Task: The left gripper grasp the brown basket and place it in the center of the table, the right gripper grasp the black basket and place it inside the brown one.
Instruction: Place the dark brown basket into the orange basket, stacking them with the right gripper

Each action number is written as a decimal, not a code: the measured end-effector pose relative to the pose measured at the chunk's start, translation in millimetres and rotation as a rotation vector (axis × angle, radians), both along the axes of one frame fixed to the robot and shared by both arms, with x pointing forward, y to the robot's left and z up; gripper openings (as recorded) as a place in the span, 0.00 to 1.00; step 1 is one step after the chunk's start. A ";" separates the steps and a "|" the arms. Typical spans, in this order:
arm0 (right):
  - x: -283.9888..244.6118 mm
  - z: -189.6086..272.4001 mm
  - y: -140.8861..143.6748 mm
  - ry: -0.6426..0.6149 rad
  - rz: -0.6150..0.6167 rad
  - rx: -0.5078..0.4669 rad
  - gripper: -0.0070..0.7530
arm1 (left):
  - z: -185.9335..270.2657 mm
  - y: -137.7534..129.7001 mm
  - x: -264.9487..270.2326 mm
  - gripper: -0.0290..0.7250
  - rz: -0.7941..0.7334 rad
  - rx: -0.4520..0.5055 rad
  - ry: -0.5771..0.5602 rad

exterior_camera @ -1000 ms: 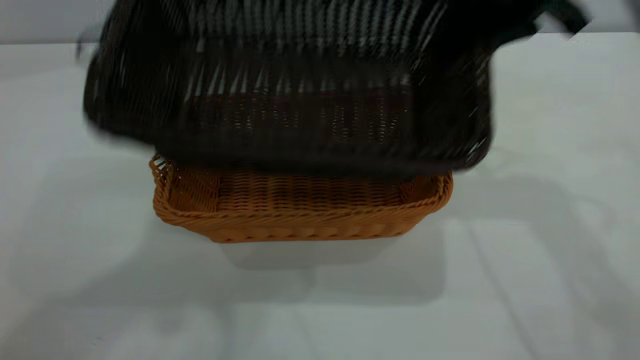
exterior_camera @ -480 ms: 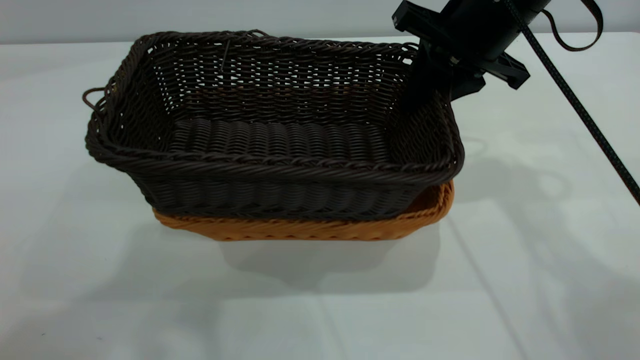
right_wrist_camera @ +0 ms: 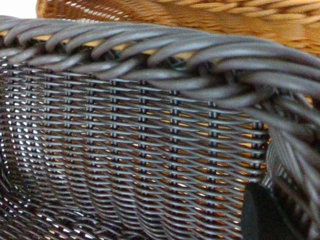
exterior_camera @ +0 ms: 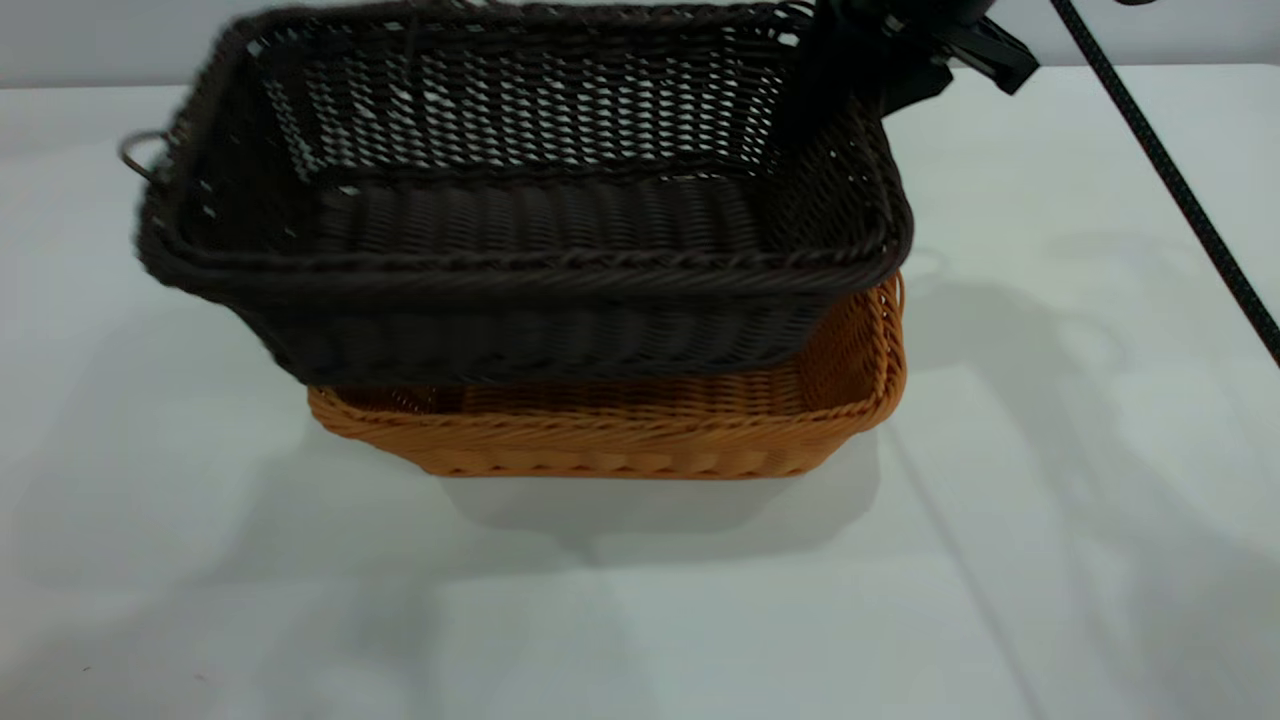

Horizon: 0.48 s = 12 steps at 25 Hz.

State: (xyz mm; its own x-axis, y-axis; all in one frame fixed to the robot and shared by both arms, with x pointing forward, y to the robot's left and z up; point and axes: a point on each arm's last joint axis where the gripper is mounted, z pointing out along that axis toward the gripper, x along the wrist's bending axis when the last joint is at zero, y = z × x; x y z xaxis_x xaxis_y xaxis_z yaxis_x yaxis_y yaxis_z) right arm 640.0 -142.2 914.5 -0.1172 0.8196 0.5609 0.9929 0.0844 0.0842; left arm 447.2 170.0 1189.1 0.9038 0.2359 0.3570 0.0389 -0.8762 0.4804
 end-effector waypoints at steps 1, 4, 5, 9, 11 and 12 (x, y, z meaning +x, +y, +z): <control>0.3 -1.0 -1.8 0.004 -0.010 -0.019 0.14 | 0.0 0.0 0.0 0.65 0.000 0.000 0.000; 3.5 -3.9 -11.0 0.016 -0.066 -0.069 0.14 | 0.0 0.1 0.0 0.65 0.000 0.001 0.000; 4.9 -4.5 -15.2 0.023 -0.091 -0.082 0.14 | 0.0 0.1 0.0 0.65 0.000 0.001 0.000; 7.7 -5.9 -24.5 0.041 -0.153 -0.111 0.14 | 0.0 0.1 0.1 0.65 0.000 0.002 -0.001; 7.7 -7.8 -24.6 0.050 -0.160 -0.113 0.14 | 0.0 0.1 0.1 0.65 0.002 0.001 0.000; 7.9 -9.3 -24.0 0.053 -0.161 -0.113 0.14 | 0.0 0.1 0.1 0.65 0.002 0.001 0.000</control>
State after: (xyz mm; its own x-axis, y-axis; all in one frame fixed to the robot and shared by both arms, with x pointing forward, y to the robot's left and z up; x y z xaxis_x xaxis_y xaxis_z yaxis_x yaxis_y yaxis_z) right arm 647.9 -166.2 905.2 0.0479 0.8832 0.4666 0.9971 -0.0701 0.0303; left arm 447.3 170.1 1189.1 0.9033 0.2377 0.3571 0.0409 -0.8765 0.4797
